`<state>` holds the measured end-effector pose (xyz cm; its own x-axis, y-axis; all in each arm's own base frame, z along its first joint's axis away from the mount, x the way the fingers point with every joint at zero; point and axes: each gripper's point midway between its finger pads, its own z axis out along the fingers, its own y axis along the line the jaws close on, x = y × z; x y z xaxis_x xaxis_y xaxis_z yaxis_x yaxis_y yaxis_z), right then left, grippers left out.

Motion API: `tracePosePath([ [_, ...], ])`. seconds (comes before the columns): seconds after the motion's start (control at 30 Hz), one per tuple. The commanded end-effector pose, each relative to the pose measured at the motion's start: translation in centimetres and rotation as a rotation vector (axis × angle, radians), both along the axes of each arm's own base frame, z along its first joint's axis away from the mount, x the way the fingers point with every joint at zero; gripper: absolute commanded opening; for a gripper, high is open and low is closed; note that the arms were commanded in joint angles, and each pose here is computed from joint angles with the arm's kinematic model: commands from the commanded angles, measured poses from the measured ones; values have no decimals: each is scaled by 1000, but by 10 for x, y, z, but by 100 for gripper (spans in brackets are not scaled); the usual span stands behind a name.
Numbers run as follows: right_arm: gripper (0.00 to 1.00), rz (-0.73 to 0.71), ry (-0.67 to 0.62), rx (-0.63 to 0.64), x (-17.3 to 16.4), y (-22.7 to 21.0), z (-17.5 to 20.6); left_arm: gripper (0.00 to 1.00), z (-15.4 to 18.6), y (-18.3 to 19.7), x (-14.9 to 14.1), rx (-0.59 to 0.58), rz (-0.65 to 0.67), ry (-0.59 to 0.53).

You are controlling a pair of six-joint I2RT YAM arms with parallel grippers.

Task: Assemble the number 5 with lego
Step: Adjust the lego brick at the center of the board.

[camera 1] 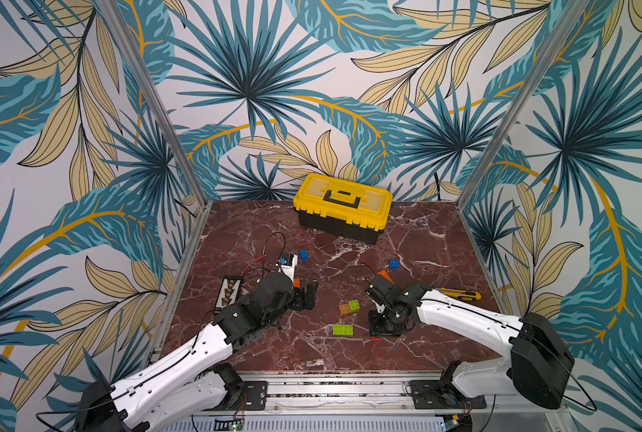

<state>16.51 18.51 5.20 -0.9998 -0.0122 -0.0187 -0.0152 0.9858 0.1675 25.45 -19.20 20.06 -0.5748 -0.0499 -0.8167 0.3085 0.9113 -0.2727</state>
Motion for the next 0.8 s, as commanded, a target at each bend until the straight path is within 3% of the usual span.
tracePosePath([
  [0.0,14,-53,2,-80,5,-7,-14,100,1,1,2,7,-1,-33],
  [0.53,33,-67,-23,-101,13,-2,-30,100,1,-6,2,-46,-15,-44],
  [0.77,35,-69,-31,-94,12,-1,-31,100,-6,-6,1,-32,-19,-26],
])
